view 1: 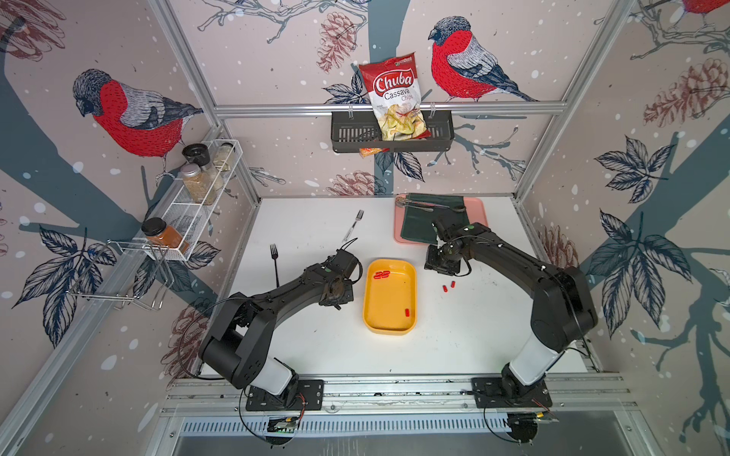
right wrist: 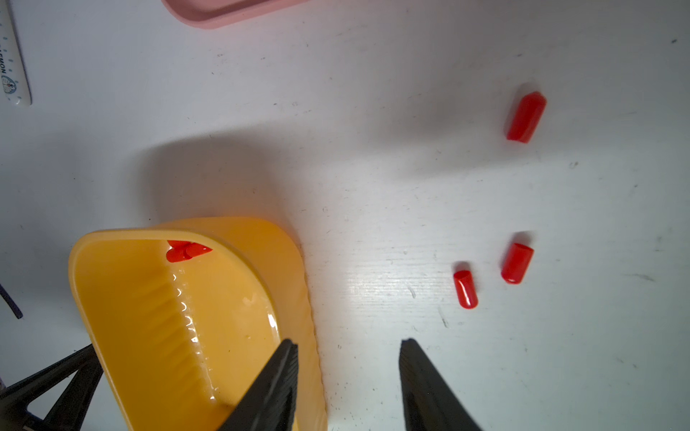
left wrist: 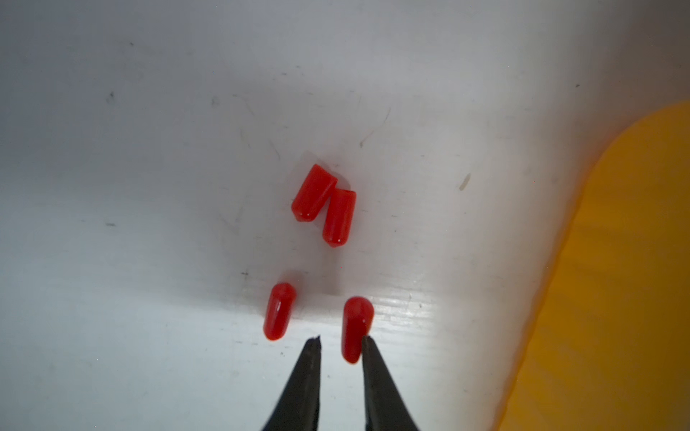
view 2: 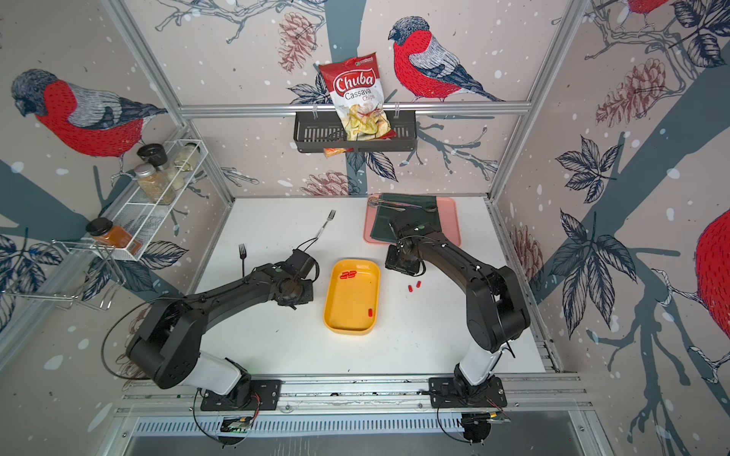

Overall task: Take the screw protection sleeves out of the storage box
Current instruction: Place the screw protection sleeve at the center of the board.

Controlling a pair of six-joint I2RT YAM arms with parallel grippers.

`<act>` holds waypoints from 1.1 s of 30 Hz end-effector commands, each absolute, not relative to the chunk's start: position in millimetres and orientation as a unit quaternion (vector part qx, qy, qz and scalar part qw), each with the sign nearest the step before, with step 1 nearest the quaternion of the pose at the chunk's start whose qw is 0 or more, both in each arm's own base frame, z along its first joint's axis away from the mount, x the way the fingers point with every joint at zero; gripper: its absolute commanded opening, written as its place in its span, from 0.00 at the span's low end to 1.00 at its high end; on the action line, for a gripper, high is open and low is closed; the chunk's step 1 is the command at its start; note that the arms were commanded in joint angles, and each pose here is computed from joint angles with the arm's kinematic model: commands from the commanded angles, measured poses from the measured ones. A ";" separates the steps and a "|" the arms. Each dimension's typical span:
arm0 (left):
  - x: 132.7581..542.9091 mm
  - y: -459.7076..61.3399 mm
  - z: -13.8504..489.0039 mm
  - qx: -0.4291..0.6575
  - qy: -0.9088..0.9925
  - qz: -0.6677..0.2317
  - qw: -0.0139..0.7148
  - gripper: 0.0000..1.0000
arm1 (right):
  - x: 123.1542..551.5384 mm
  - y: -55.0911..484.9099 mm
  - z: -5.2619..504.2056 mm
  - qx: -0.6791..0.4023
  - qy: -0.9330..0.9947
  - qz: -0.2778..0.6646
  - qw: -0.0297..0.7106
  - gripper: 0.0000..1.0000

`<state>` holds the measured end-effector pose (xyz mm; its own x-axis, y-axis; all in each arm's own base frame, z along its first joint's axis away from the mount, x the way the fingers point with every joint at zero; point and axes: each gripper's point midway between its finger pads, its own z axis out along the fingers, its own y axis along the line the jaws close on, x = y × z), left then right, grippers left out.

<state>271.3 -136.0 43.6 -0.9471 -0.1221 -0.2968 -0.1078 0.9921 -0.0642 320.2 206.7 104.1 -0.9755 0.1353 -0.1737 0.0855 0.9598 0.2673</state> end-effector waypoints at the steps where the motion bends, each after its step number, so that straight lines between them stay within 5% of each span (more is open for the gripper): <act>1: 270.6 -138.1 50.1 -0.051 0.987 -0.031 0.150 0.23 | 318.7 206.3 103.4 0.051 0.986 0.128 0.092 0.49; 14: 253.9 -133.9 31.2 -0.046 0.992 -0.025 0.115 0.20 | 315.6 206.7 99.4 0.046 0.988 0.123 0.087 0.49; 21: 250.9 -134.7 19.9 -0.042 0.993 -0.027 0.107 0.40 | 312.7 204.9 98.6 0.045 0.988 0.117 0.086 0.49; 33: 253.2 -138.8 25.0 -0.046 0.992 -0.040 0.114 0.46 | 312.1 204.5 99.2 0.043 0.989 0.114 0.088 0.49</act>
